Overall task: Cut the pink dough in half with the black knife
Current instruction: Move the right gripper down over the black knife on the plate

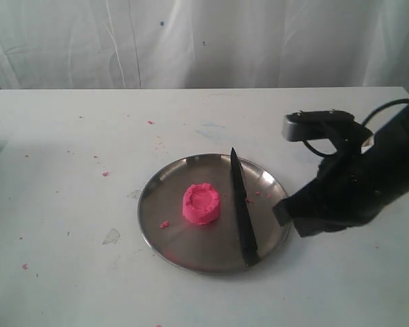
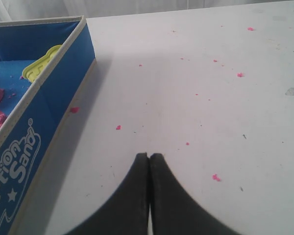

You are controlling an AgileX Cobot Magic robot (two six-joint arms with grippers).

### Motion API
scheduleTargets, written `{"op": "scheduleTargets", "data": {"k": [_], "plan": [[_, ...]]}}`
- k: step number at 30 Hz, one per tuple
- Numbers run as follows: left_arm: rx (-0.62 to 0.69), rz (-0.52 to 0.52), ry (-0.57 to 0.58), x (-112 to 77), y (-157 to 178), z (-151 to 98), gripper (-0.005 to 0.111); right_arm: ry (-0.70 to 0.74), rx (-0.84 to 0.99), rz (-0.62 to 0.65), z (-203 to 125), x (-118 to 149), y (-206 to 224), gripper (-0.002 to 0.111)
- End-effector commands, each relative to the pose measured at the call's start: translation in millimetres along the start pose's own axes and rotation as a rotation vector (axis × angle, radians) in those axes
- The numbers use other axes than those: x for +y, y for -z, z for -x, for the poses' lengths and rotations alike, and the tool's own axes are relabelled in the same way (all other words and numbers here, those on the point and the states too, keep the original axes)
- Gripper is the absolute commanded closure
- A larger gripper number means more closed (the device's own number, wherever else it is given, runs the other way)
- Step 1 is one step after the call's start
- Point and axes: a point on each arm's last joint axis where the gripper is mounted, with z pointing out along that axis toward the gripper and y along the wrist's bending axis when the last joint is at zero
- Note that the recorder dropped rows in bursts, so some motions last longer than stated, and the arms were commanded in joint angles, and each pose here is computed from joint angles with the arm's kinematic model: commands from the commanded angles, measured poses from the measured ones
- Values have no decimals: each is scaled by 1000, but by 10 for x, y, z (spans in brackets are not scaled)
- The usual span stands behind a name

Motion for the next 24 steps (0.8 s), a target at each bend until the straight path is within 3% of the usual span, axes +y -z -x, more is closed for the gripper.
{"op": "scheduleTargets", "data": {"k": [1, 8, 15, 24], "plan": [[-4, 3, 4, 1, -1, -6, 107, 85, -61, -155, 255, 161, 10, 108], [-4, 3, 4, 1, -1, -6, 107, 306, -77, -156, 691, 428, -412, 108], [-4, 3, 4, 1, -1, -6, 107, 317, -172, -156, 867, 392, -781, 108], [-4, 3, 4, 1, -1, -6, 107, 316, -63, -167, 788, 345, -944, 107]]}}
